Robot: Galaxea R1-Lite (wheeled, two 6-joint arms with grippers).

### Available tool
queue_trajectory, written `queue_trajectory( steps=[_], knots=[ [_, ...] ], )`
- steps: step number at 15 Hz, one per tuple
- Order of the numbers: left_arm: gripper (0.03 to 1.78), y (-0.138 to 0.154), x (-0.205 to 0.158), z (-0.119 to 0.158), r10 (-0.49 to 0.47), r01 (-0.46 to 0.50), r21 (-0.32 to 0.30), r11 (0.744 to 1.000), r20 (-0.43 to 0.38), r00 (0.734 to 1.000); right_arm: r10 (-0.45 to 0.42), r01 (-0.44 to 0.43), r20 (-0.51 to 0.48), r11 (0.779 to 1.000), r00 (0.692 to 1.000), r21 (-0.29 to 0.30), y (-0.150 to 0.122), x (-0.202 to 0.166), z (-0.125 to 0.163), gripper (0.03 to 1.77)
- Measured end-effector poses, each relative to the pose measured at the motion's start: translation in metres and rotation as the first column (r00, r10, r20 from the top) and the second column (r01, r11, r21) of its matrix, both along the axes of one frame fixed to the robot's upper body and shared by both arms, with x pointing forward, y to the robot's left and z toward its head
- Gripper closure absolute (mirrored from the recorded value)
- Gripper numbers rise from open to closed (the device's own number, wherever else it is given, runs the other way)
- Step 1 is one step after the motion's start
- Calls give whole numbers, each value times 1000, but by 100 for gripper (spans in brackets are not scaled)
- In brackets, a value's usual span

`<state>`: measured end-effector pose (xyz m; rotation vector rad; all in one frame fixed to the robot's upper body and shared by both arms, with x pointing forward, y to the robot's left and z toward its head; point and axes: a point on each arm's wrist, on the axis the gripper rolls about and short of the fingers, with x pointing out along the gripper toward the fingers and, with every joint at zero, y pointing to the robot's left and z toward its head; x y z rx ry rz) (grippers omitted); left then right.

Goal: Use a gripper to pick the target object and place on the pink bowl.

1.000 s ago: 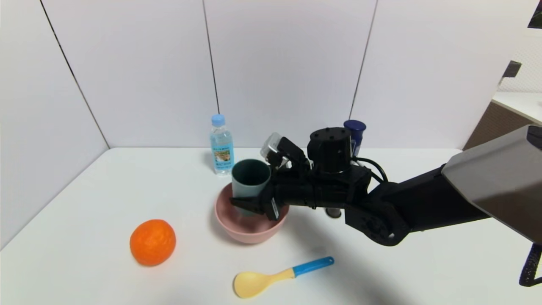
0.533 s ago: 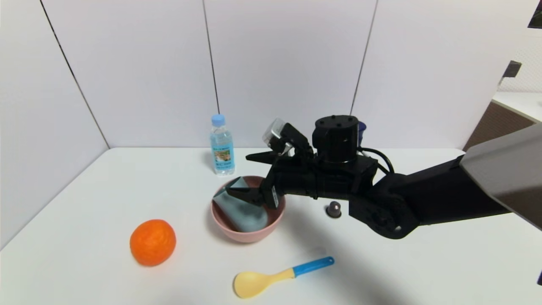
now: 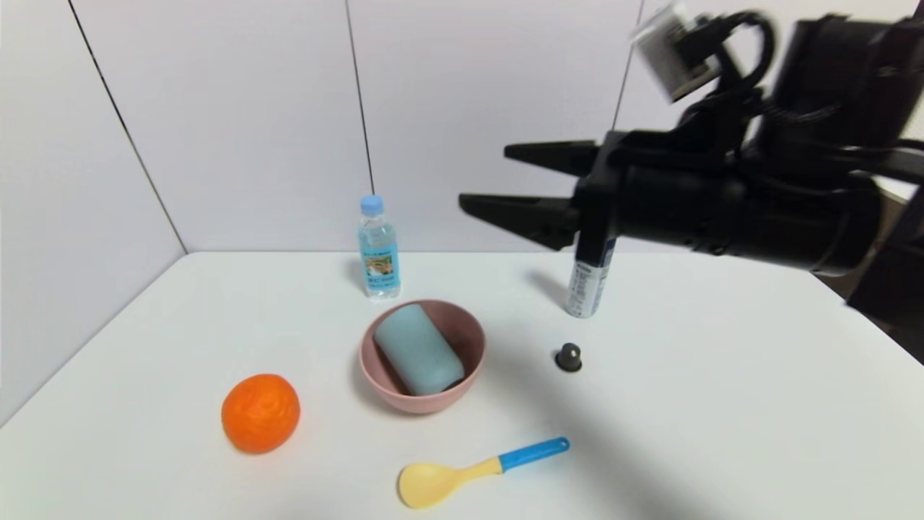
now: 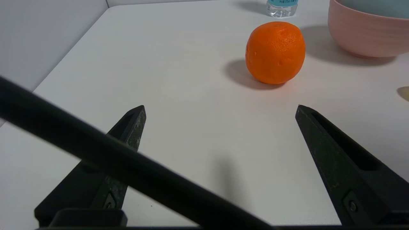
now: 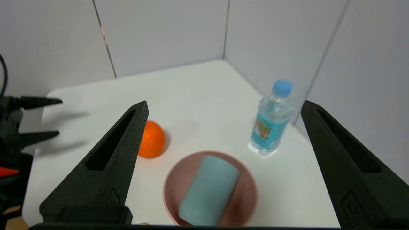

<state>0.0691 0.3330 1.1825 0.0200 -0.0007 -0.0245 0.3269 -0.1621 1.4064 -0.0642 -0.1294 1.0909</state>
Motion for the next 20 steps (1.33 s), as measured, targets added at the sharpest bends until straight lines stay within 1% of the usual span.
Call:
queue_trajectory(
  steps=[1, 2, 3, 4, 6, 7, 8, 9, 10, 11, 12, 13, 14, 16, 17, 18, 20],
  knots=[
    [12, 0, 0, 0, 0, 0, 0, 1000, 0, 1000, -31, 30, 27, 999, 999, 27, -19, -12, 13, 14],
    [12, 0, 0, 0, 0, 0, 0, 1000, 0, 1000, -81, 79, 50, 996, 995, 48, -42, -24, 22, 13],
    [12, 0, 0, 0, 0, 0, 0, 1000, 0, 1000, -136, 133, 57, 990, 989, 54, -62, -35, 24, 13],
    [12, 0, 0, 0, 0, 0, 0, 1000, 0, 1000, -195, 193, 46, 980, 980, 46, -82, -47, 20, 12],
    [12, 0, 0, 0, 0, 0, 0, 1000, 0, 1000, -327, 327, -19, 945, 945, -3, -115, -74, 0, 12],
    [12, 0, 0, 0, 0, 0, 0, 1000, 0, 1000, -403, 401, -64, 915, 913, -37, -127, -89, -13, 11],
    [12, 0, 0, 0, 0, 0, 0, 1000, 0, 1000, -504, 498, -111, 864, 857, -82, -136, -104, -24, 11],
    [12, 0, 0, 0, 0, 0, 0, 1000, 0, 1000, -610, 594, -151, 792, 778, -141, -145, -118, -37, 11],
    [12, 0, 0, 0, 0, 0, 0, 1000, 0, 1000, -711, 679, -183, 702, 679, -215, -152, -133, -52, 11],
    [12, 0, 0, 0, 0, 0, 0, 1000, 0, 1000, -794, 740, -199, 607, 574, -289, -159, -147, -71, 11],
    [12, 0, 0, 0, 0, 0, 0, 1000, 0, 1000, -841, 776, -196, 542, 505, -324, -164, -161, -85, 11],
    [12, 0, 0, 0, 0, 0, 0, 1000, 0, 1000, -858, 792, -193, 513, 475, -332, -168, -174, -99, 11],
    [12, 0, 0, 0, 0, 0, 0, 1000, 0, 1000, -856, 793, -194, 517, 479, -323, -170, -189, -114, 11],
    [12, 0, 0, 0, 0, 0, 0, 1000, 0, 1000, -835, 784, -191, 551, 517, -285, -172, -214, -142, 11],
    [12, 0, 0, 0, 0, 0, 0, 1000, 0, 1000, -824, 784, -181, 566, 537, -256, -173, -224, -156, 11],
    [12, 0, 0, 0, 0, 0, 0, 1000, 0, 1000, -818, 781, -177, 575, 547, -244, -173, -229, -172, 10],
    [12, 0, 0, 0, 0, 0, 0, 1000, 0, 1000, -812, 780, -169, 584, 559, -226, -173, -232, -200, 10]
  ],
)
